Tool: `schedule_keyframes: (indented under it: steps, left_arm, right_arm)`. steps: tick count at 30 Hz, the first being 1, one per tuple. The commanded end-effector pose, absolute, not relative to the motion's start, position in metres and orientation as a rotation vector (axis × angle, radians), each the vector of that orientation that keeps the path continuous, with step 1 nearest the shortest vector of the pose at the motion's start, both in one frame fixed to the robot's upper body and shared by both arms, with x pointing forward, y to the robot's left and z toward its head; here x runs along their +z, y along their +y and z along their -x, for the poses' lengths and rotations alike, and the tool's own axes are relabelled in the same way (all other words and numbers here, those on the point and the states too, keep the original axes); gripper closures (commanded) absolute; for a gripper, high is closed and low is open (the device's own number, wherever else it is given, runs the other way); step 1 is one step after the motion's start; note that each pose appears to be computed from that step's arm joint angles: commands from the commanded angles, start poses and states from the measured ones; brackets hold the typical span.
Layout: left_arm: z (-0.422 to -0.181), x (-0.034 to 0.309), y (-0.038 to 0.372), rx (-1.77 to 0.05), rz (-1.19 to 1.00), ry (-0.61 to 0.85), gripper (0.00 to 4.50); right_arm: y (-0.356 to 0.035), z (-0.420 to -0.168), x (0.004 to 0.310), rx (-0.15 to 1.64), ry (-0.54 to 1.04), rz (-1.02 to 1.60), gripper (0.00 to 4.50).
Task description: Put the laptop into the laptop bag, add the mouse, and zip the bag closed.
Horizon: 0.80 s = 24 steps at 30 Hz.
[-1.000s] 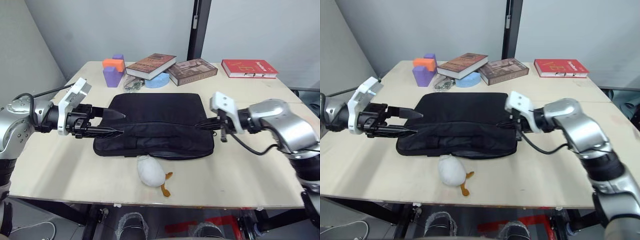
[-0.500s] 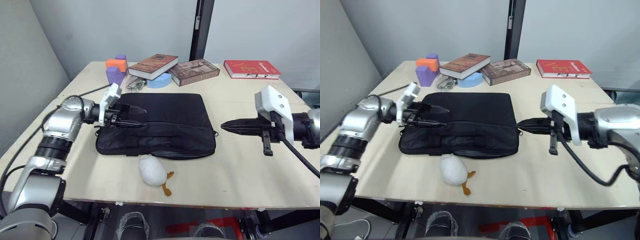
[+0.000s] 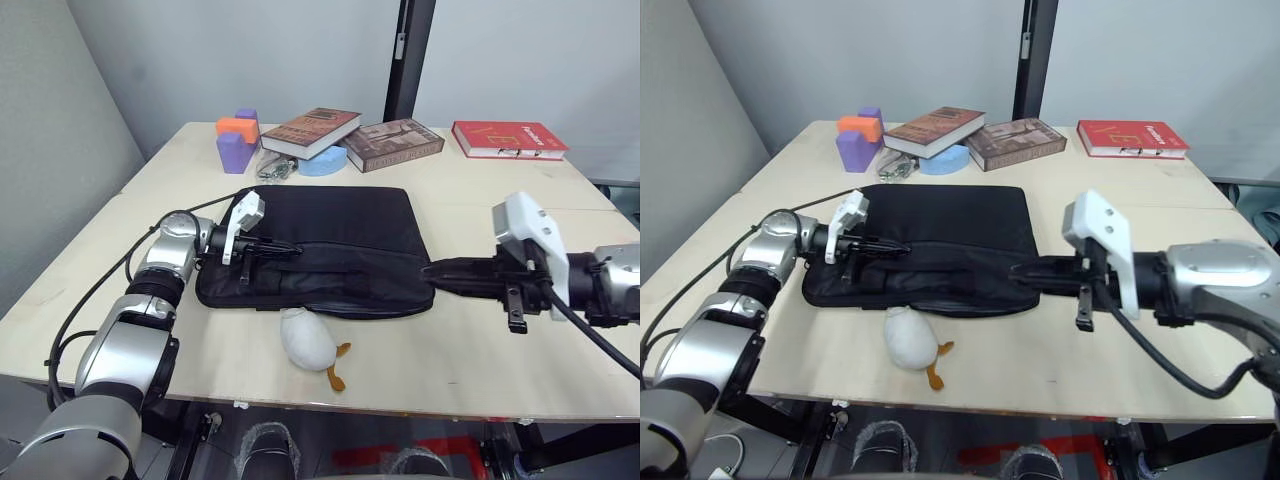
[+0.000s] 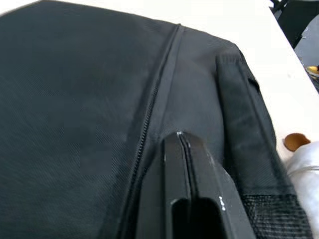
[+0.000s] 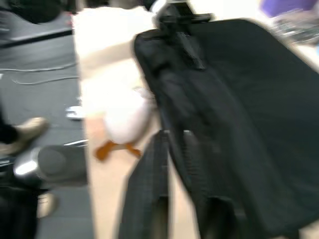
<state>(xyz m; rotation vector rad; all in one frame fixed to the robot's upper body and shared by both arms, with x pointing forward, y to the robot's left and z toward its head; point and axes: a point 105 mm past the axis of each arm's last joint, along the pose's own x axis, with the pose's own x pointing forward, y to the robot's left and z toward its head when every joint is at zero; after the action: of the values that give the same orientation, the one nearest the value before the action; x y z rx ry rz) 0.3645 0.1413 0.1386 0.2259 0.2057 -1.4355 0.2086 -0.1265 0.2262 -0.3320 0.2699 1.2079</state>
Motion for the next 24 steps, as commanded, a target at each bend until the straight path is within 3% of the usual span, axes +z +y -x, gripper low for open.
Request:
schedule_keyframes:
  steps: [1,7,8,16,24]
  left_arm:
    - [-0.366,0.138,0.140,-1.460,-0.323,0.223,4.50]
    - [-0.369,0.129,0.140,-1.437,-0.375,0.228,4.50]
    - [-0.369,0.129,0.140,-1.440,-0.367,0.229,4.50]
    - [-0.368,0.129,0.137,-1.450,-0.362,0.221,4.50]
    - [-0.366,0.129,0.137,-1.455,-0.350,0.217,4.50]
  right_arm:
    - [-0.121,-0.214,0.229,1.225,0.280,0.315,2.31]
    - [-0.103,-0.238,0.206,1.273,0.376,0.248,0.19]
    - [-0.097,-0.241,0.202,1.299,0.397,0.222,0.04]
    - [-0.046,-0.246,0.165,1.511,0.610,0.071,0.04]
    - [-0.020,-0.253,0.138,1.520,0.705,0.124,0.04]
